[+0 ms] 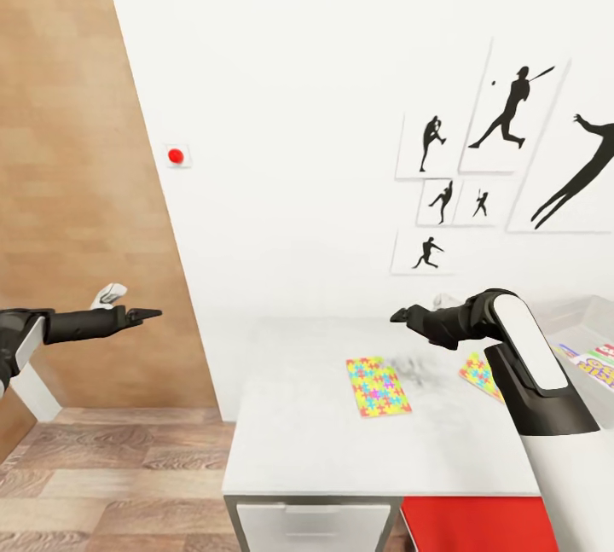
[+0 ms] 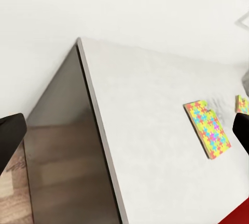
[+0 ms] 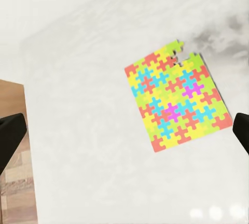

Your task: Put all the toys in the child's room - the three board games (two on the bed and one on the table), the two jigsaw puzzles on the table, and the tennis ball on the table - inside the toy box on the table in the child's room.

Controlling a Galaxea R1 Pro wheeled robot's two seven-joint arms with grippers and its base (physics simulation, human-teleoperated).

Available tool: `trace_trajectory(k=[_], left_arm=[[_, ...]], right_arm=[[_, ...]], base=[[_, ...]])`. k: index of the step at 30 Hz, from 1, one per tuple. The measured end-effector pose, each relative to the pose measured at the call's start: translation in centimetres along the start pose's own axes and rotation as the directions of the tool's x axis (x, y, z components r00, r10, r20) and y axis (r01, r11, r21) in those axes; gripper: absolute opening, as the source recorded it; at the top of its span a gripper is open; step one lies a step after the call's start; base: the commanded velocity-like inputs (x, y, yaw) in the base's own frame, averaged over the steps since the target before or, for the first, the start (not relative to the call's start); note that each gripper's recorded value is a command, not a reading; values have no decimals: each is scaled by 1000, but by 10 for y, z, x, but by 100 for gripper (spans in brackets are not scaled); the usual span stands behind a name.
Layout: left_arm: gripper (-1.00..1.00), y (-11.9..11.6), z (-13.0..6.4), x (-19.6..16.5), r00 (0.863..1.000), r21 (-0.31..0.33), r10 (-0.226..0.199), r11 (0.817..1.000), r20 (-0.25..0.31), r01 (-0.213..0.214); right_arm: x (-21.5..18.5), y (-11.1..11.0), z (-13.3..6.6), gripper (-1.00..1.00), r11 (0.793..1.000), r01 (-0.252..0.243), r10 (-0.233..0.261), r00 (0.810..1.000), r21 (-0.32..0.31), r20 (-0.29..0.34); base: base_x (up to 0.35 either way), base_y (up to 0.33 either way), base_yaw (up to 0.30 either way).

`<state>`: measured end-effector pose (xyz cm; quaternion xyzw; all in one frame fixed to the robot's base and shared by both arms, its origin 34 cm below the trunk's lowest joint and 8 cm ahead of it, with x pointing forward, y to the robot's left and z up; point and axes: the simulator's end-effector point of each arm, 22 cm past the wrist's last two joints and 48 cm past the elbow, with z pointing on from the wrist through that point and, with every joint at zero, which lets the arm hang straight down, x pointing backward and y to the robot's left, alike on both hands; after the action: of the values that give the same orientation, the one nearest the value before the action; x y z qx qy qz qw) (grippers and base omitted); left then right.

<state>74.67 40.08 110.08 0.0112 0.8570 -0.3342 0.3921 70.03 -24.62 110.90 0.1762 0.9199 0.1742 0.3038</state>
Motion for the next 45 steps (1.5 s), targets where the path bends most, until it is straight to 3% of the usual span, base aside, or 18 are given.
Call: trace_trajectory(k=[16,19,20,24,31,45], left_arm=[[100,3,-1,5,1000,-5,-4,1000,-5,4],[100,5,0,7,1000,-7,-7,1000,-8,7],[100,5,0,8,1000,-7,-8,1000,-9,8],[100,7,-1,11,1000,-11,-12,1000,-12,11],[100,8,0,12,1000,-11,12,1000,-4,-12],[100,6,2,14,1000,-1,14,1000,-2,-14]], right_arm=[[-2,-2,1,100,1000,-24,24,1000,6,8],[3,-10,9,100,999,-40,40,999,27,-13],[5,-15,12,100,998,-46,47,999,41,-24],[21,-56,38,100,978,-57,73,994,200,-76],[32,-66,61,100,942,-28,68,992,334,-108],[24,-34,68,100,947,-34,71,992,319,-105]], base=[[7,0,0],[0,0,0],[0,0,0],[0,0,0],[0,0,0],[0,0,0]])
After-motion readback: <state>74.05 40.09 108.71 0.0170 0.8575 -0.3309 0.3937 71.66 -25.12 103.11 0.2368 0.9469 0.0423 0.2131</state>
